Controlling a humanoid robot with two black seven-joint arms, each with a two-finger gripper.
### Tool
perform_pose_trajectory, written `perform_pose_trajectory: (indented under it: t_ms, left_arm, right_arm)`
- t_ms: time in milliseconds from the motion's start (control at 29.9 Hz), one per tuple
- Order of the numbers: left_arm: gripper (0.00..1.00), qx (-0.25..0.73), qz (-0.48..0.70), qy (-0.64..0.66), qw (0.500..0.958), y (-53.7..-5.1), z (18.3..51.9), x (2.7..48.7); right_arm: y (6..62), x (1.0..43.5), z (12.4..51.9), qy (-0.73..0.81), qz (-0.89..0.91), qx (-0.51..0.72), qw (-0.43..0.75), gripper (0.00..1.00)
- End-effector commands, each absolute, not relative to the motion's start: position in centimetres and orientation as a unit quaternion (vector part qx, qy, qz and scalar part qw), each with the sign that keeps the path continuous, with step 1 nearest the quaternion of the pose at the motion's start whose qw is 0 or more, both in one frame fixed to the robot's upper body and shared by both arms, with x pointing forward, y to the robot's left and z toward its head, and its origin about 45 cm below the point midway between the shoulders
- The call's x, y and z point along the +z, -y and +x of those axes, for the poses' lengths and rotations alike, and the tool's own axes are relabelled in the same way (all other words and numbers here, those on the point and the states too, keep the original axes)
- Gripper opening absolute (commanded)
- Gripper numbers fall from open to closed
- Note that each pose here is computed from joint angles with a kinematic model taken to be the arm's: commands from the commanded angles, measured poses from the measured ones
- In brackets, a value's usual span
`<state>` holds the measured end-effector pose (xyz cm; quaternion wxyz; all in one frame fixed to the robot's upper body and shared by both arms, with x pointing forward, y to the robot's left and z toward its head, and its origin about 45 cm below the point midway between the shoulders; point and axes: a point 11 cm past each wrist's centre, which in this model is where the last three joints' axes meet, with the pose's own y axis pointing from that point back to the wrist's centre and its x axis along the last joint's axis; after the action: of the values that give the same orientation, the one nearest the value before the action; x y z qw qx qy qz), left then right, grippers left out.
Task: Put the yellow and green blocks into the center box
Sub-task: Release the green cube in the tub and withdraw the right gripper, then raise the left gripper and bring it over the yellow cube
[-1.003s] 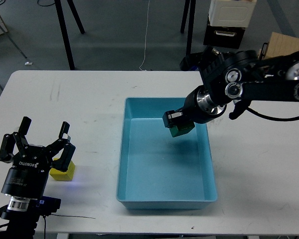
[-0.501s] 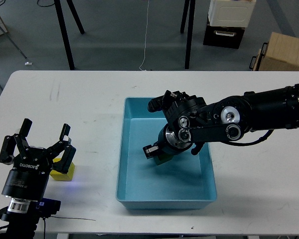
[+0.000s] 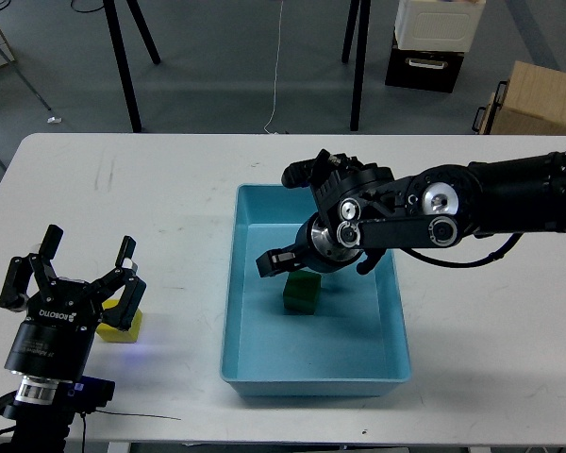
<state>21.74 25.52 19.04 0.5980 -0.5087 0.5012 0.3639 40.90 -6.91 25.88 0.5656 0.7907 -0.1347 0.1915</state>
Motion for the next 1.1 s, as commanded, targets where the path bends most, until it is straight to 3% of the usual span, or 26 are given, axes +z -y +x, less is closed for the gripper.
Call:
perform_pose_trajectory:
  t_ms: [0, 234, 468, 602, 802, 936, 1069]
  left_arm:
    - [1.00, 0.363, -0.509, -0.500, 0.599, -25.5, 21.8, 19.1]
    - [1.00, 0.363, -0.508, -0.501, 0.599, -25.5, 22.0, 19.0]
    - [1.00, 0.362, -0.508, -0.500, 0.600, -25.5, 22.1, 19.0]
    - [1.00, 0.362, -0.508, -0.500, 0.600, -25.5, 22.1, 19.0]
    - [1.00, 0.363, -0.508, -0.499, 0.600, -25.6, 22.1, 19.0]
    - [1.00, 0.365, -0.509, -0.498, 0.600, -25.7, 22.2, 19.1]
    - [1.00, 0.360, -0.510, -0.496, 0.603, -25.6, 22.5, 19.3]
  right_arm:
    - [9.9, 32.4, 45.3, 0.258, 0.834, 0.129, 0.471, 0.96]
    - [19.4, 36.2, 49.6, 0.429, 0.872, -0.084, 0.219, 0.96]
    - [31.0, 35.3, 47.7, 0.482, 0.831, -0.260, -0.101, 0.96]
    - [37.4, 33.9, 43.9, 0.474, 0.785, -0.292, -0.272, 0.97]
    - [44.0, 28.7, 35.9, 0.513, 0.687, -0.311, -0.409, 0.97]
    - [44.0, 23.9, 29.7, 0.520, 0.627, -0.354, -0.460, 0.98]
    - [40.1, 19.3, 22.8, 0.518, 0.573, -0.408, -0.486, 0.98]
